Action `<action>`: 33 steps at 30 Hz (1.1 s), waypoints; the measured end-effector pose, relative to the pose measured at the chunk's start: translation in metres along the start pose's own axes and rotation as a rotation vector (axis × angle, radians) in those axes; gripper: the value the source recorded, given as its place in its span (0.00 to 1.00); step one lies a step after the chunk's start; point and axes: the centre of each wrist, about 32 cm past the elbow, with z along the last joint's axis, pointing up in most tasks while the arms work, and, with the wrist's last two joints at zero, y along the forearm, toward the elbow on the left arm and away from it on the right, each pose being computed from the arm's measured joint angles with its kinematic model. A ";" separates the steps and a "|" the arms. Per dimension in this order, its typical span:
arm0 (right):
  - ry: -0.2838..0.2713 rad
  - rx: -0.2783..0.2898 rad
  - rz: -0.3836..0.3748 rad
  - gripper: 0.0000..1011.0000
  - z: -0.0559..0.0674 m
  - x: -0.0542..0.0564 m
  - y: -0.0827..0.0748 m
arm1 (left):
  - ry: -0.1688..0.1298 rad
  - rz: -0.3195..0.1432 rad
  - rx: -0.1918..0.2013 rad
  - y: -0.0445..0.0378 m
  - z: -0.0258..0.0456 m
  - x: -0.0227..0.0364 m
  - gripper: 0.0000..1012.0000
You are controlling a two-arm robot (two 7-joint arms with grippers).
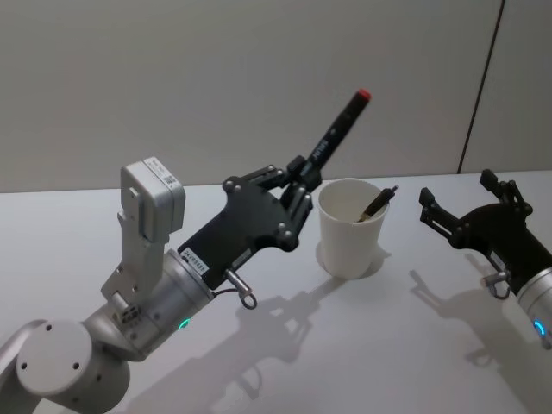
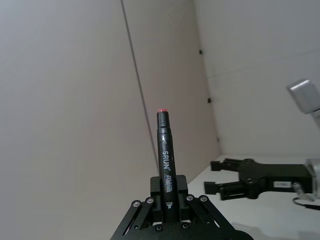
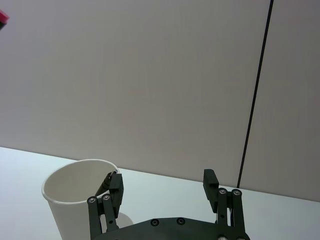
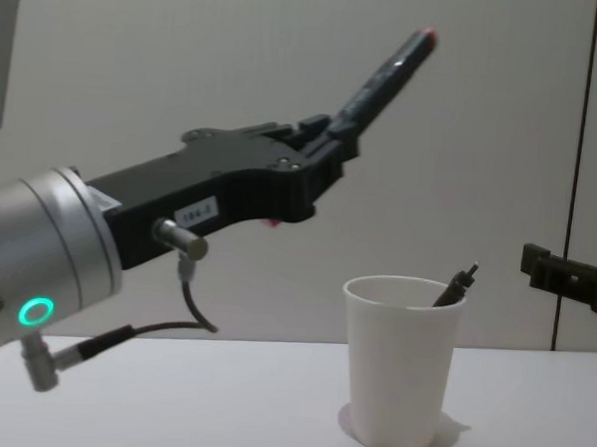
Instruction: Place the pen into the pen holder.
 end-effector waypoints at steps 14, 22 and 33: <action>0.000 0.000 0.000 0.99 0.000 0.000 0.000 | 0.120 -0.177 -0.052 -0.0160 -0.0124 0.0026 0.17; 0.000 0.000 0.000 0.99 0.000 0.000 0.000 | 0.162 -0.235 -0.060 -0.0233 -0.0181 0.0024 0.17; 0.000 0.000 0.000 0.99 0.000 0.000 0.000 | 0.180 -0.267 -0.058 -0.0281 -0.0218 0.0024 0.17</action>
